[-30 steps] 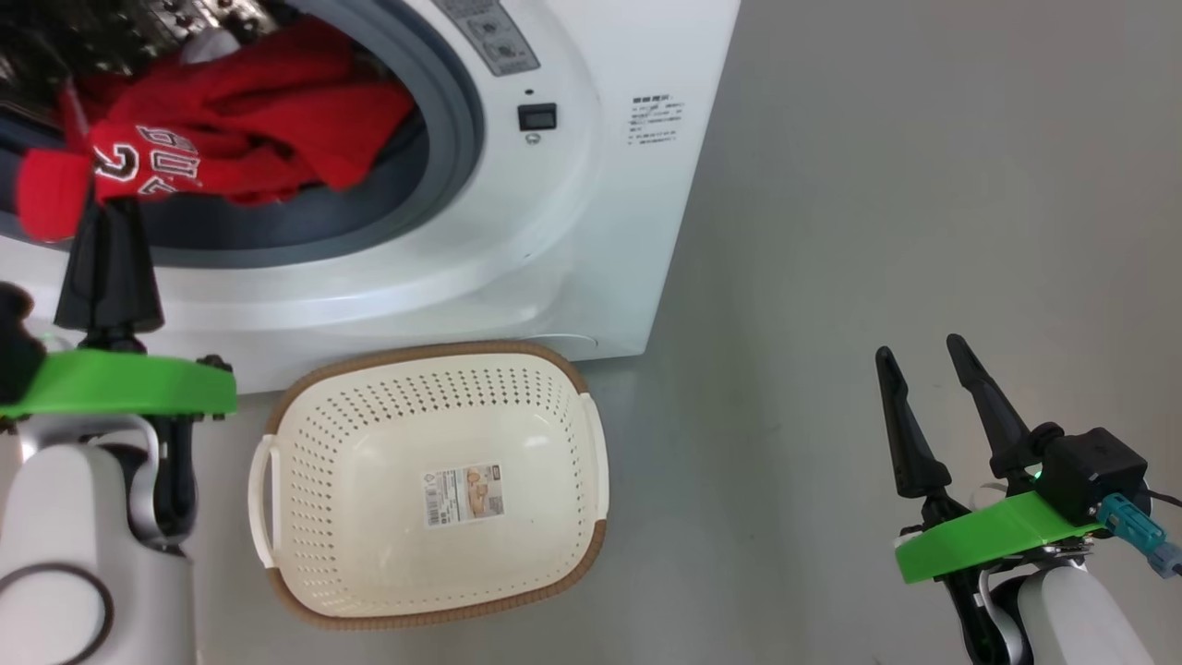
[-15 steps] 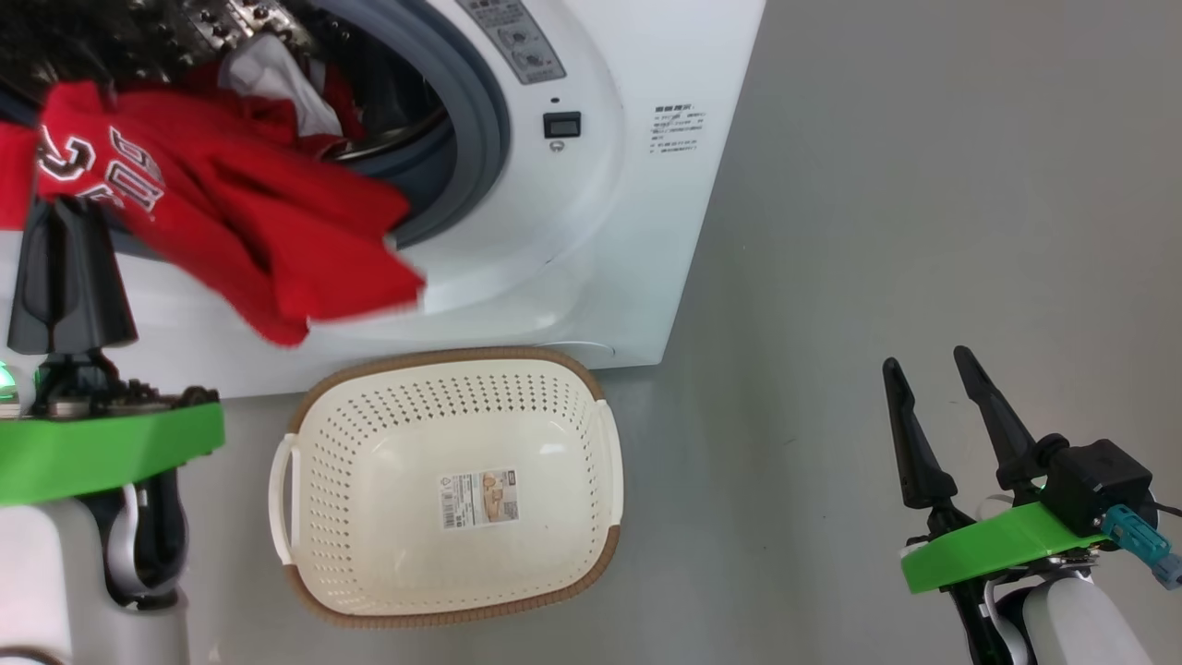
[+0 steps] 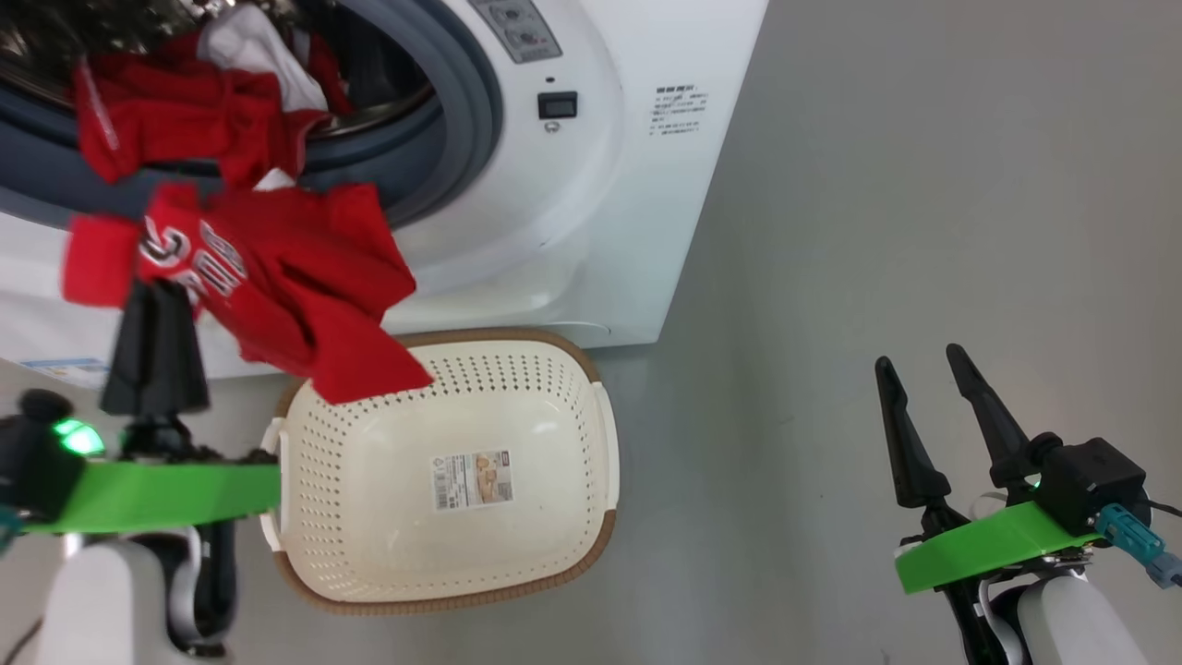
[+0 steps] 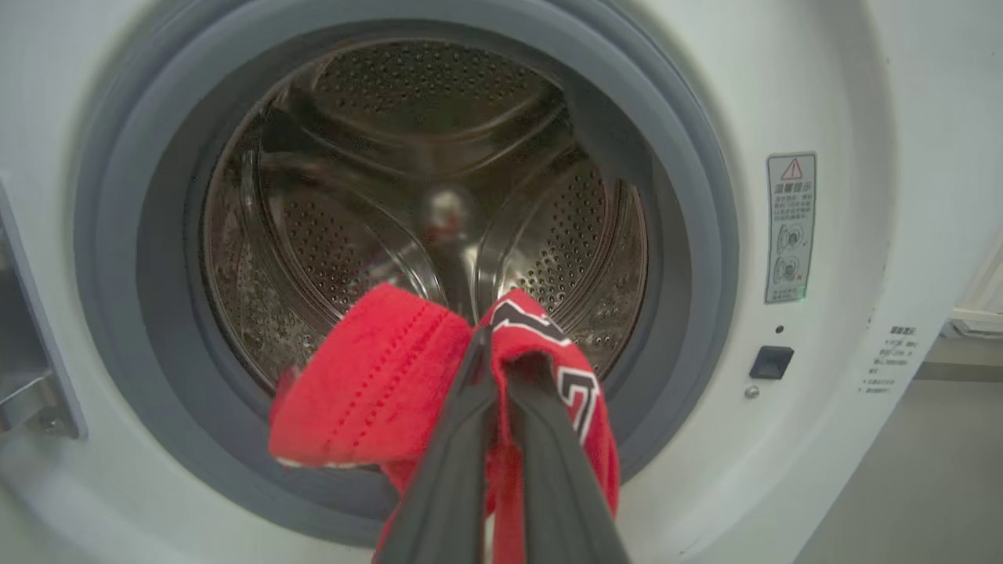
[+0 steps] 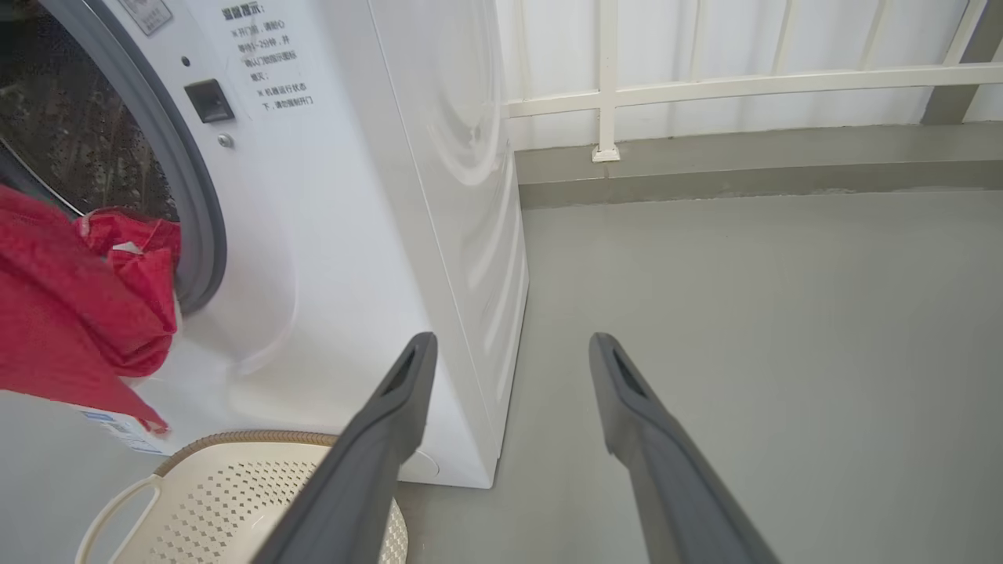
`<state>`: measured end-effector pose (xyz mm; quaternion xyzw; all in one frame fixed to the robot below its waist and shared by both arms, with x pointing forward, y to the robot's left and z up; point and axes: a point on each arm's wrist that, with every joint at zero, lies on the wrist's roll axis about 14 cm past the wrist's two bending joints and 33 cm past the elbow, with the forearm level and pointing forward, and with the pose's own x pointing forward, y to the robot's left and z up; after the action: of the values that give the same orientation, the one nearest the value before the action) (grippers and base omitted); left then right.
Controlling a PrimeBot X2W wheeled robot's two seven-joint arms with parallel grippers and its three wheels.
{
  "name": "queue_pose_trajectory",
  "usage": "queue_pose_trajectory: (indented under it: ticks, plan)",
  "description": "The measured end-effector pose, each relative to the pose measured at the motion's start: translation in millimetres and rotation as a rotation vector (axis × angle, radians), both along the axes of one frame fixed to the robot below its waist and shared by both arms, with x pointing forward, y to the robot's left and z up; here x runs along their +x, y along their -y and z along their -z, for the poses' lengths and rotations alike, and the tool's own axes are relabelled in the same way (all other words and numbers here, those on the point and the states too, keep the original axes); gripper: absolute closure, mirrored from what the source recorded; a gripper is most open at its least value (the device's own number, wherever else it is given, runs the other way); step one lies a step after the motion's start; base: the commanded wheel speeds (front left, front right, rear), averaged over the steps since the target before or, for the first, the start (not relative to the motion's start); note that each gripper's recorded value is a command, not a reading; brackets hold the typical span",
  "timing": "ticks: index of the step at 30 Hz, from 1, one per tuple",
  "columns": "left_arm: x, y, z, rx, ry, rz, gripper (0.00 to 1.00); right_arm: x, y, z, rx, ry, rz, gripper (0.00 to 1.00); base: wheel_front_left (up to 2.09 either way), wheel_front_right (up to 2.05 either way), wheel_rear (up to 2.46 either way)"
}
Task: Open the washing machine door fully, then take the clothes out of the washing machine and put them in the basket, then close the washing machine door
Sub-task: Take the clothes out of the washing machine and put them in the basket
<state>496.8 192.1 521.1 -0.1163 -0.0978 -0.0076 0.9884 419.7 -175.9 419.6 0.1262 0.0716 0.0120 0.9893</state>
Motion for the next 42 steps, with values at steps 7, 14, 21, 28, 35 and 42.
queue_pose_trajectory:
  ticks: [7,14,21,28,35,42]
  plan:
    - [-0.8,15.9,65.6,-0.017,-0.182,0.038,1.0,4.7,0.2,11.5,0.0,-0.026,0.0,0.0,0.0,0.0,0.0]
    - [-7.6,23.3,127.6,-0.014,-0.357,0.062,1.0,14.0,-1.2,20.1,0.006,-0.038,-0.004,0.0,0.0,0.0,0.0]
    - [-3.0,29.2,178.5,0.026,-0.493,0.102,1.0,21.7,1.7,35.9,0.009,-0.067,0.004,0.0,0.0,0.0,0.0]
    - [-12.4,34.5,236.5,0.057,-0.661,0.144,1.0,28.6,2.6,50.6,0.01,-0.093,0.004,0.0,0.0,0.0,0.0]
    - [-26.5,52.7,286.1,0.111,-0.807,0.234,1.0,29.8,2.0,68.7,0.012,-0.133,0.0,0.0,0.0,0.0,0.0]
    - [-25.5,61.5,317.5,0.137,-0.885,0.283,1.0,32.6,3.6,84.7,0.006,-0.162,0.001,0.0,0.0,0.0,0.0]
